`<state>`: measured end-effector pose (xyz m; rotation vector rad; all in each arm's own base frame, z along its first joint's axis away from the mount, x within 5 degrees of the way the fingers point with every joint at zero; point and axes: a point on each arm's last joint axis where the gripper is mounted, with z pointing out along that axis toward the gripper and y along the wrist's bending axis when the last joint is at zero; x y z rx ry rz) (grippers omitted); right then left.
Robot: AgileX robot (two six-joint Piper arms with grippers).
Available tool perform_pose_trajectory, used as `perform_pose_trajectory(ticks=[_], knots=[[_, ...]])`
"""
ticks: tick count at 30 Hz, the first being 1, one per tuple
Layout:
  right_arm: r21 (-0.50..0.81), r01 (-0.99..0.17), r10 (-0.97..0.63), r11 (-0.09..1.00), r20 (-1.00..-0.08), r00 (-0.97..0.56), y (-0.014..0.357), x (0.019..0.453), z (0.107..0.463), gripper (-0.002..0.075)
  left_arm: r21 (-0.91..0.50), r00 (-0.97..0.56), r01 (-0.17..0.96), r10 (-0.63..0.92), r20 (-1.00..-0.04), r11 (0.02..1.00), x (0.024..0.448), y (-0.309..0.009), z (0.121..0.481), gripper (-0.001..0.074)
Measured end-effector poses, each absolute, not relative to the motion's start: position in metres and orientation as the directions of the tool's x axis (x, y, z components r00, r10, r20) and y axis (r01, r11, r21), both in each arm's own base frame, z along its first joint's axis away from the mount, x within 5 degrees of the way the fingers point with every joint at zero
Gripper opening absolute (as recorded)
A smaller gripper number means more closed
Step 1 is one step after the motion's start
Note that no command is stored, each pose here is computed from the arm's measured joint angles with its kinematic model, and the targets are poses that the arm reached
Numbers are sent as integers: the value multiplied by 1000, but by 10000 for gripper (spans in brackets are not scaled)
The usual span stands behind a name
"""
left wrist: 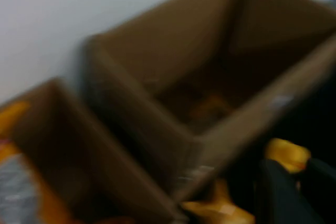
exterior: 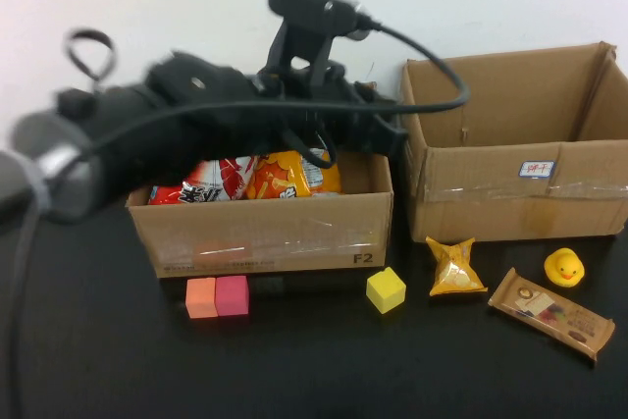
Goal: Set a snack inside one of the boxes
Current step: Place the potato chip in the potato chip box, then pick up the biscuit
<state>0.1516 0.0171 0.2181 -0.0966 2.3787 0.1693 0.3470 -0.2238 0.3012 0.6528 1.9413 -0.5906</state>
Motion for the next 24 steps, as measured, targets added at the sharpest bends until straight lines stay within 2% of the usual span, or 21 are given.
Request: perform_pose_trajectory(ticks=[1, 4, 8, 11, 13, 15, 18, 21, 24], knots=[[78, -144, -51, 986, -690, -722, 18, 151, 218, -1, -146, -390, 698, 201, -898, 701, 339, -225, 309, 73], [24, -232, -151, 972, -694, -704, 23, 151, 218, -1, -189, -393, 776, 226, -891, 602, 315, -224, 331, 22], [-40, -356, -282, 934, -693, -663, 33, 149, 218, -1, -238, -432, 810, 270, -860, 536, 287, -217, 353, 5], [-55, -402, -326, 914, -690, -647, 37, 148, 218, -1, -221, -464, 826, 401, -790, 518, 264, -204, 361, 1], [-59, -414, -337, 908, -688, -643, 39, 147, 218, -1, -203, -513, 812, 502, -697, 548, 251, -191, 359, 1], [-60, -418, -342, 906, -685, -643, 39, 148, 217, -1, -164, -576, 770, 561, -595, 617, 246, -178, 355, 0], [-67, -424, -357, 903, -667, -654, 39, 151, 213, -1, -47, -663, 669, 567, -489, 742, 244, -156, 350, 0], [-69, -433, -376, 899, -629, -680, 40, 156, 205, 2, 58, -722, 560, 520, -456, 827, 234, -133, 344, 0], [-63, -437, -384, 897, -599, -703, 41, 165, 201, 41, 85, -735, 496, 470, -488, 864, 212, -115, 338, 0]])
